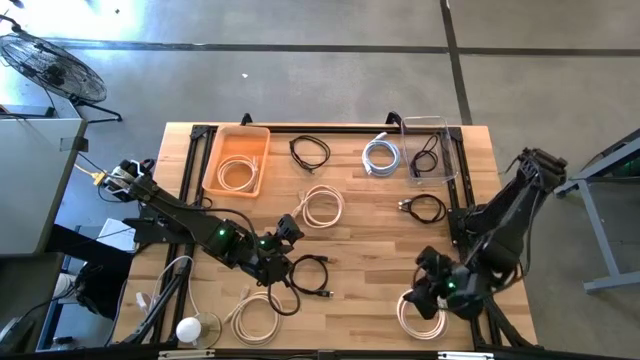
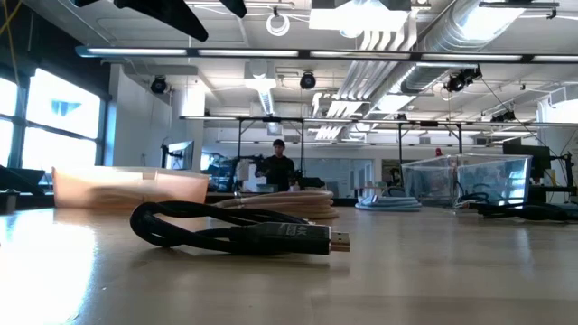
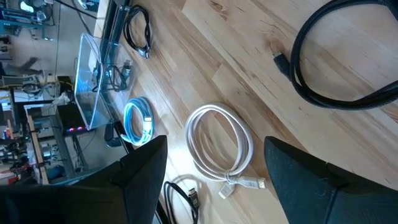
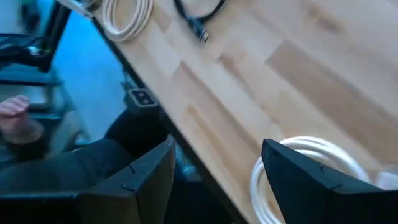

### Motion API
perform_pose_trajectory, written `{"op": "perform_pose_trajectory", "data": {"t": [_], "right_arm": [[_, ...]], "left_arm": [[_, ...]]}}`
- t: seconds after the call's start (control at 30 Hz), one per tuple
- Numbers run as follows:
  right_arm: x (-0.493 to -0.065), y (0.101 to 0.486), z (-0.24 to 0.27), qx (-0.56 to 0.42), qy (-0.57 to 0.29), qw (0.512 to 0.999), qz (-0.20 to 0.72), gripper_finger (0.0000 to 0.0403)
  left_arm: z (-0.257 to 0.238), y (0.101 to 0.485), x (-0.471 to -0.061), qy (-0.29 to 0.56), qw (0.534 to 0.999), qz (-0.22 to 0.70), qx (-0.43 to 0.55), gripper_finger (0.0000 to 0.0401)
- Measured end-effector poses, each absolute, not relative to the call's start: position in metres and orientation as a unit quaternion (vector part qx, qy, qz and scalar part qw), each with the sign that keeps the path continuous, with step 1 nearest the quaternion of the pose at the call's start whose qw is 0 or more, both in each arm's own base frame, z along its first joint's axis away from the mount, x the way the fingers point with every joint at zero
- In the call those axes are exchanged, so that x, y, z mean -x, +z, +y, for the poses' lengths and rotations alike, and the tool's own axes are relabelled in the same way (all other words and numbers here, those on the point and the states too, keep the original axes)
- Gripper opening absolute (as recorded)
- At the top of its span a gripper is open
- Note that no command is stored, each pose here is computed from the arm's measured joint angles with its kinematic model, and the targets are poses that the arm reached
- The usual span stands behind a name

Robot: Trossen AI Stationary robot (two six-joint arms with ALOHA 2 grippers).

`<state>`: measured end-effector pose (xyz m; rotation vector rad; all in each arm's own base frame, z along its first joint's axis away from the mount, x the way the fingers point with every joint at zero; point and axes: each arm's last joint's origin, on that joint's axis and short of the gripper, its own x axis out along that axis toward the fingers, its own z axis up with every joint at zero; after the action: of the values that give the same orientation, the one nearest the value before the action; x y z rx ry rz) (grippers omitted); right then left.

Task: Sort HDMI cables
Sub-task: Put the brown HDMI cable into the orange bin

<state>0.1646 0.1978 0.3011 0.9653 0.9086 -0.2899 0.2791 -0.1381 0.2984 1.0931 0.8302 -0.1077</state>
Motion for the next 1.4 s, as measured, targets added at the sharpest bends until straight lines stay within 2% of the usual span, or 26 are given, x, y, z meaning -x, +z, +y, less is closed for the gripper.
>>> {"op": "perform_pose_trajectory", "data": {"t": [0.2,0.4,0.7,0.87,1.17,1.4], "right_arm": [[-0.178,0.334,0.217,-0.316,-0.201,0.806,0.458,0.0232],[-0.191,0.337,0.238,-0.195,-0.251,0.778,0.542,0.0232],[-0.210,0.316,0.265,-0.065,-0.077,0.803,0.587,0.0232],[-0.209,0.302,0.268,-0.012,-0.001,0.780,0.626,0.0232],[-0.208,0.267,0.257,0.130,0.062,0.740,0.658,0.0232],[-0.211,0.238,0.241,0.135,0.023,0.717,0.683,0.0232]], "left_arm": [[-0.138,0.298,-0.279,-0.050,0.772,0.383,-0.504,0.0262],[-0.138,0.298,-0.279,-0.050,0.772,0.383,-0.504,0.0262],[-0.138,0.298,-0.279,-0.050,0.772,0.383,-0.504,0.0262],[-0.138,0.298,-0.279,-0.050,0.772,0.383,-0.504,0.0262],[-0.138,0.298,-0.279,-0.050,0.772,0.383,-0.504,0.0262],[-0.138,0.298,-0.279,-0.050,0.772,0.383,-0.504,0.0262]]}}
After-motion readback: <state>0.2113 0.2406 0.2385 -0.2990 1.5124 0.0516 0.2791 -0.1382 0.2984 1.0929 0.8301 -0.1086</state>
